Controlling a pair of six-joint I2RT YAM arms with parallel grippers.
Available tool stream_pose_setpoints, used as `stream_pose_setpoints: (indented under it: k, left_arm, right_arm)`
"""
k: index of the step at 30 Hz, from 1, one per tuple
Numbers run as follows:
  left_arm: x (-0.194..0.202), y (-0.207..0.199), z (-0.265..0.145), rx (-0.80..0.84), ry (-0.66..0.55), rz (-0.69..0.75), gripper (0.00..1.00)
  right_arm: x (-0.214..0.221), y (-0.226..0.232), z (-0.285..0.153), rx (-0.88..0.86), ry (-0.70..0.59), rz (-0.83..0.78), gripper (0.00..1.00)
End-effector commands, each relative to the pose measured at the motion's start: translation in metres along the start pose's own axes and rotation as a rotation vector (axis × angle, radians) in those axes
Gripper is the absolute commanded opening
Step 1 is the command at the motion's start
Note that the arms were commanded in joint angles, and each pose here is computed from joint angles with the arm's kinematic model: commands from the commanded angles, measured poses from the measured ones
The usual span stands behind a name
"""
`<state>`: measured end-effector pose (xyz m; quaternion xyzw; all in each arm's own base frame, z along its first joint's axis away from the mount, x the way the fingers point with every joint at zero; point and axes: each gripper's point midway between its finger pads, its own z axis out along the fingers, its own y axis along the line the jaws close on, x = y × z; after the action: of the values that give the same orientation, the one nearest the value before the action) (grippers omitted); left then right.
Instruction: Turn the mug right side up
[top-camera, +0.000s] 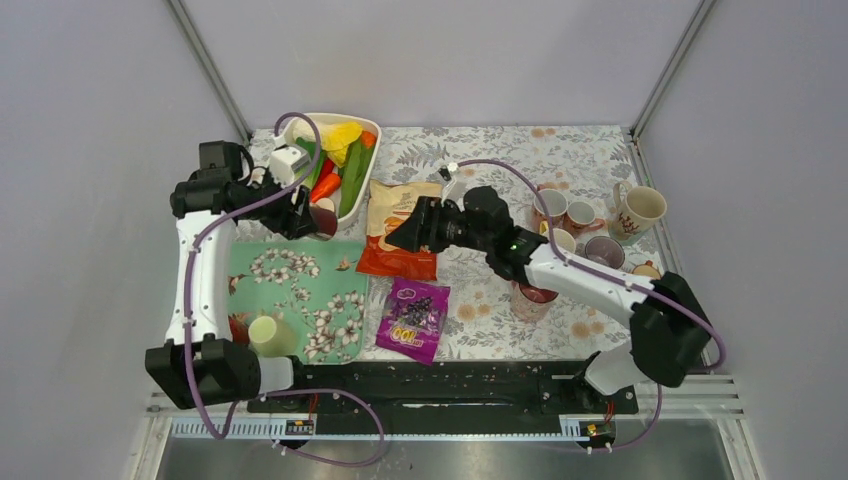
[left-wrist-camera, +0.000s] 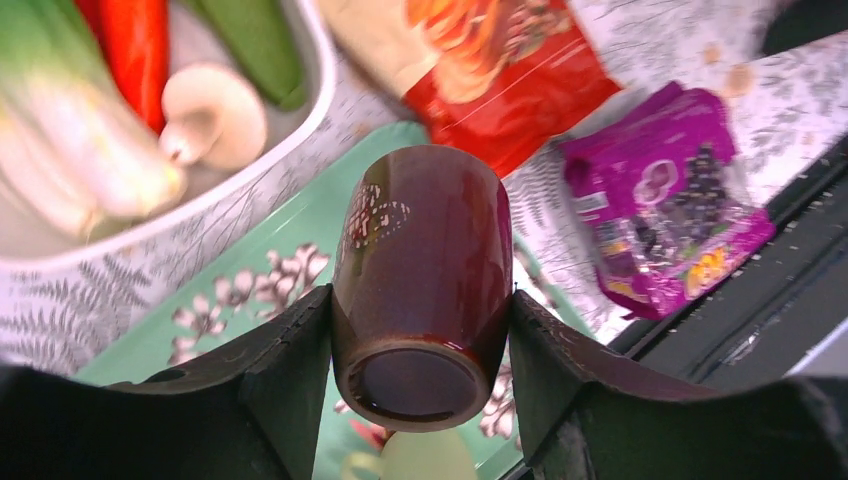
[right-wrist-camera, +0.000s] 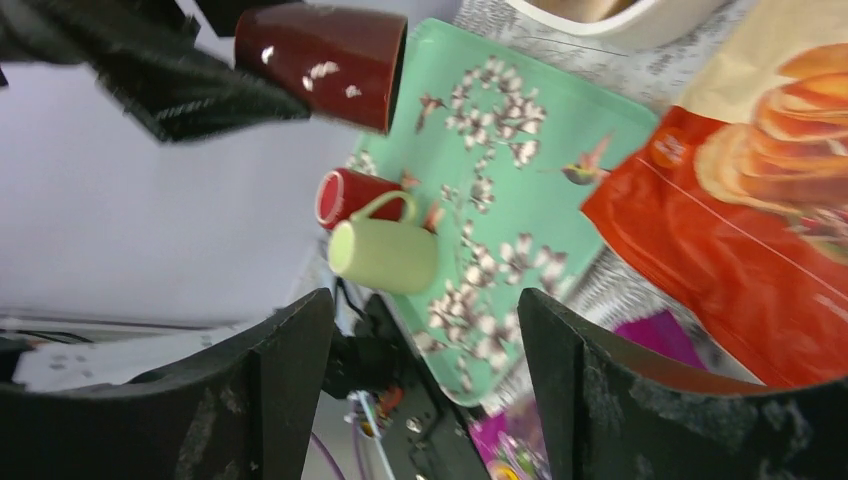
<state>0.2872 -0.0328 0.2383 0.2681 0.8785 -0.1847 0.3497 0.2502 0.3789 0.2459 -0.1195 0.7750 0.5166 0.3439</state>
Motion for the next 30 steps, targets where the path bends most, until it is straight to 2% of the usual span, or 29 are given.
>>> stream_pose_setpoints:
  k: [1,11,14,15,17,19,21,23,24,26,27,30]
  left_arm:
    - [-0.044,-0.057,-0.015,0.143,-0.116,0.083,0.00]
    - [-0.078,-0.114,-0.018,0.308,-0.168,0.160,0.00]
    - [-0.079,-0.125,-0.018,0.354,-0.172,0.174,0.00]
    - [-0.078,-0.128,-0.018,0.366,-0.174,0.176,0.00]
    - [-0.077,-0.130,-0.018,0.373,-0.176,0.181,0.00]
    - [-0.075,-0.129,-0.017,0.369,-0.170,0.183,0.00]
    - [-0.073,-0.129,-0.017,0.363,-0.166,0.185,0.00]
    - [-0.071,-0.128,-0.018,0.355,-0.162,0.198,0.02]
    - [-0.068,-0.126,-0.018,0.343,-0.152,0.203,0.21]
    - [-0.061,-0.119,-0.019,0.296,-0.128,0.217,0.82]
    - [-0.057,-0.114,-0.019,0.264,-0.118,0.221,0.97]
    - [-0.048,-0.098,-0.023,0.175,-0.102,0.224,0.99]
  right_arm:
    - [-0.045,0.069,0.022,-0.284,-0.131,0.133,0.77]
    - [-0.044,0.113,0.051,-0.532,-0.079,0.297,0.78]
    - [-0.050,0.125,0.045,-0.615,-0.095,0.331,0.72]
    - [-0.052,0.127,0.044,-0.631,-0.102,0.333,0.65]
    - [-0.056,0.131,0.040,-0.651,-0.117,0.336,0.38]
    - [-0.056,0.132,0.037,-0.655,-0.122,0.326,0.18]
    - [-0.055,0.132,0.033,-0.650,-0.120,0.313,0.02]
    - [-0.054,0.128,0.029,-0.633,-0.127,0.293,0.00]
    - [-0.053,0.122,0.027,-0.609,-0.124,0.283,0.00]
    - [-0.051,0.103,0.023,-0.537,-0.124,0.239,0.00]
    - [-0.053,0.097,0.015,-0.496,-0.129,0.200,0.00]
    - [-0.054,0.053,0.002,-0.252,-0.116,0.023,0.00]
